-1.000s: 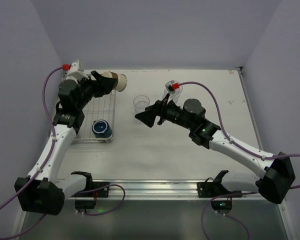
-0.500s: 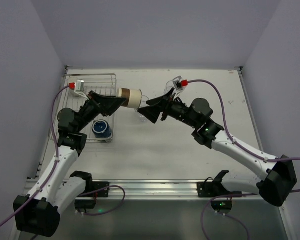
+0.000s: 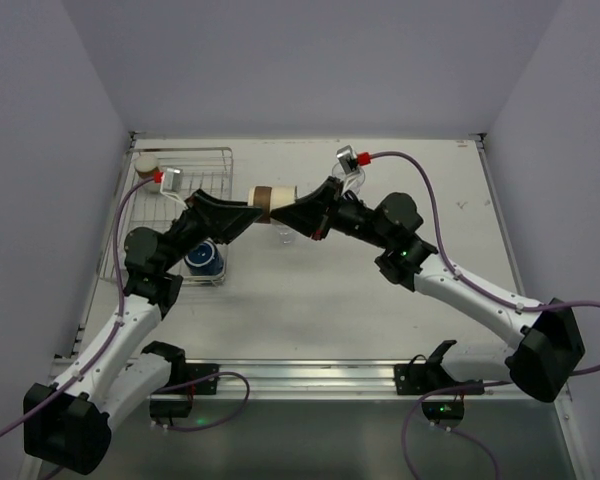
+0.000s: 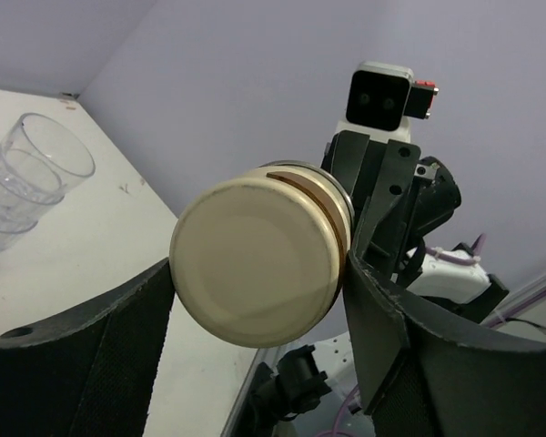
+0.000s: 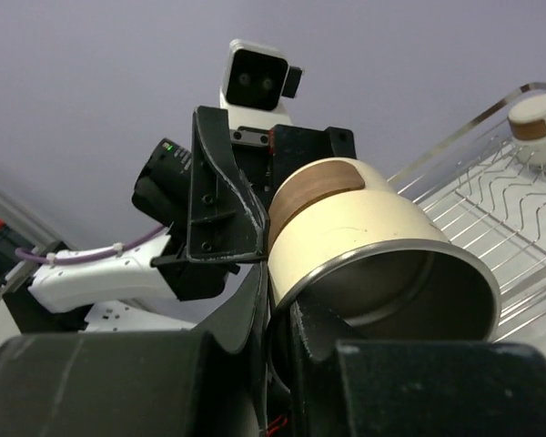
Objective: Unload the cups from the dish rack
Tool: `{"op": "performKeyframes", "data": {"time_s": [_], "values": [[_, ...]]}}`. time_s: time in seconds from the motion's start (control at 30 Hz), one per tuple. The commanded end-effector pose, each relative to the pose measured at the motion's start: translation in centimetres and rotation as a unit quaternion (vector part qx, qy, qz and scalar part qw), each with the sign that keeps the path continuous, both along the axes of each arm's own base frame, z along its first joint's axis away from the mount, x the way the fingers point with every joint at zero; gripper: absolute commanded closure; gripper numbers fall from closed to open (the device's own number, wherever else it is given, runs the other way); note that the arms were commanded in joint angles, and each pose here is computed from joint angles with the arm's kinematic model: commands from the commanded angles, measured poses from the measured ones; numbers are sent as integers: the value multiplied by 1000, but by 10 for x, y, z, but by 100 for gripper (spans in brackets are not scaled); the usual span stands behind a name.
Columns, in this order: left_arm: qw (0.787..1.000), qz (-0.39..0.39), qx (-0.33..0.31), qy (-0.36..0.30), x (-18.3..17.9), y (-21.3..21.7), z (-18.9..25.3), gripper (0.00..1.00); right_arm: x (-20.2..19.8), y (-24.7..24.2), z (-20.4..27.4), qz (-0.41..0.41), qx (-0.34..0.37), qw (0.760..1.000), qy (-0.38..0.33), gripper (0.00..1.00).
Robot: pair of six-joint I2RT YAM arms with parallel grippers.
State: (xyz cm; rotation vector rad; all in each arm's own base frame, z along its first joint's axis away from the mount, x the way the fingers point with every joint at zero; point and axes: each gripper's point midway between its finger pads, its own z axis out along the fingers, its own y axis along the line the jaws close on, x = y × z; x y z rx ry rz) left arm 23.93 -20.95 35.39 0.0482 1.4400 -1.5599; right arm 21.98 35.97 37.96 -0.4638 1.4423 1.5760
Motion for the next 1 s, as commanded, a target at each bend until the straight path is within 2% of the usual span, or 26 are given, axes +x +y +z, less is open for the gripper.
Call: {"op": "performKeyframes", "data": {"time_s": [0.0, 0.03, 0.1, 0.13, 0.2, 0.23, 0.27, 0.3, 0.33, 0.4, 0.43, 0.53, 0.6, 0.77, 0.83, 0.97], "values": [[999, -3, 1, -47, -11, -1, 13, 23, 0, -11, 24, -25, 41, 998, -29, 100], [999, 1, 12, -39, -8, -1, 9, 14, 2, -13, 18, -34, 38, 998, -21, 100], [998, 19, 30, -48, -6, 2, 16, 7, 0, -18, 15, -42, 22, 999, -27, 100], [996, 42, 65, -36, 3, 5, 4, 4, 3, -20, -1, -53, -14, 998, -4, 100], [991, 74, 100, -49, 7, 12, 15, 1, 6, -26, -17, -74, -61, 995, -4, 100], [982, 110, 147, -37, 18, 21, -1, 0, 4, -34, -34, -85, -104, 991, 20, 100], [977, 126, 166, -41, 19, 26, -2, 0, 9, -42, -43, -107, -128, 985, 29, 100], [965, 167, 194, -56, 28, 38, 1, 0, 10, -49, -47, -121, -154, 980, 18, 100], [956, 181, 229, -22, 30, 46, -18, 0, 6, -62, -77, -131, -217, 966, 53, 100], [936, 217, 275, -29, 34, 61, -25, 0, 14, -82, -99, -172, -286, 941, 60, 100], [923, 241, 302, -5, 37, 73, -40, 0, 8, -97, -126, -175, -343, 919, 88, 100], [894, 276, 353, 13, 38, 94, -60, 0, 7, -119, -169, -193, -426, 876, 118, 100], [884, 287, 369, 16, 37, 101, -66, 0, 15, -126, -189, -210, -458, 854, 128, 100], [863, 306, 402, 12, 32, 116, -71, 0, 30, -115, -222, -189, -518, 822, 140, 100], [847, 332, 414, 20, 33, 128, -76, 0, 42, -110, -239, -188, -547, 802, 147, 100], [837, 346, 422, 29, 33, 136, -95, 0, 62, -108, -261, -191, -595, 767, 144, 100]]}}
